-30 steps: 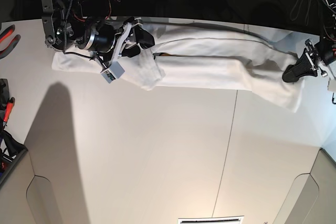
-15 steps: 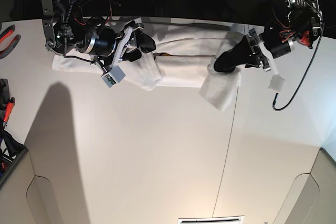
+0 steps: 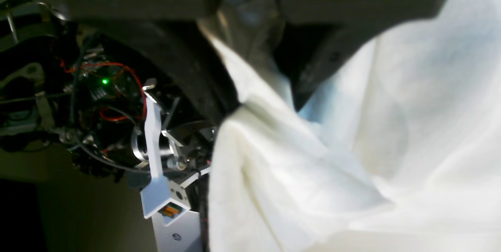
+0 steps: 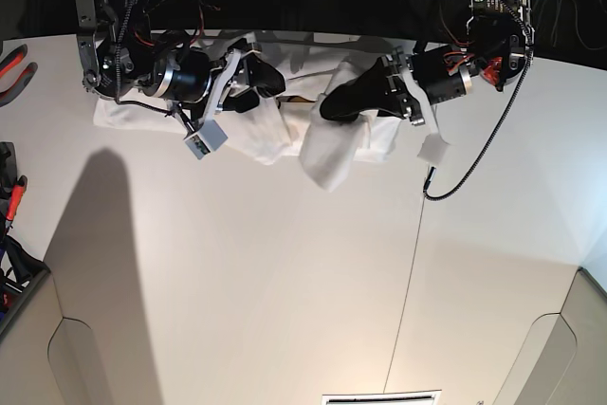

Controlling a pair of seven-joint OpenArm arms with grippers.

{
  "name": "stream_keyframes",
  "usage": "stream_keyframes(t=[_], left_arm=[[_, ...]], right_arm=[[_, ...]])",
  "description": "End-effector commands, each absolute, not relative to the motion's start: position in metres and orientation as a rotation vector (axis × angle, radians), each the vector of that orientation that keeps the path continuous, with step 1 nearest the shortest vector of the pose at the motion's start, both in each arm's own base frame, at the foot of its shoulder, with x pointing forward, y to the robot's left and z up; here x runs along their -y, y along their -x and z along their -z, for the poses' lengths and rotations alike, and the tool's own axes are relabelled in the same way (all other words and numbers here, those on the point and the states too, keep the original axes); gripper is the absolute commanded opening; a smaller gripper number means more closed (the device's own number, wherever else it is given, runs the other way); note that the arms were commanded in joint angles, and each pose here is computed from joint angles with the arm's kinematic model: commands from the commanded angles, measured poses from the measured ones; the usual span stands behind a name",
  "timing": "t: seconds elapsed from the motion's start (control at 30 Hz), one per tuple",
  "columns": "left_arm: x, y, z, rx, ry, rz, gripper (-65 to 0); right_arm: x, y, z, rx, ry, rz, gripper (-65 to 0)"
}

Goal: Layout the t-shirt on the table in an organized manner, then fold the t-shirt properly
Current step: 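Grasp the shirt middle with the left gripper and fold toward the right gripper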

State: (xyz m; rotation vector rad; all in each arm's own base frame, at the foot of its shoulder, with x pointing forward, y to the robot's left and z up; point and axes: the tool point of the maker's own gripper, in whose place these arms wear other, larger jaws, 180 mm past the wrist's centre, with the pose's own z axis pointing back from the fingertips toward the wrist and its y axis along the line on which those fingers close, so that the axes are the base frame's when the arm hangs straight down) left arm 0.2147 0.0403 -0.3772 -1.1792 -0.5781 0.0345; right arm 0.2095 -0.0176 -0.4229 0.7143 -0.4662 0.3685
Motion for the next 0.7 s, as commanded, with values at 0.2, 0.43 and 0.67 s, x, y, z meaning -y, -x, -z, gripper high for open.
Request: stream_keyframes(t=[0.2,0.43,0.67], left_arm=[[-0.041,-0.223,0.366,0.626,1.195,-0.025,-31.0],[-0.039,-0.226,0.346,0.664,1.301,-0.061,-29.4],[-0.036,-0.221,0.348,0.633,1.302,-0.038,-29.4]], right_arm=[[0.015,-0.220,0.412,0.512,-0.733,-0.370,-33.4],[0.016,-0.233,0.403,0.545,-0.739,-0.372,-33.4],[0.031,-0.256,0.375,0.615,-0.755,-0.338,-33.4]])
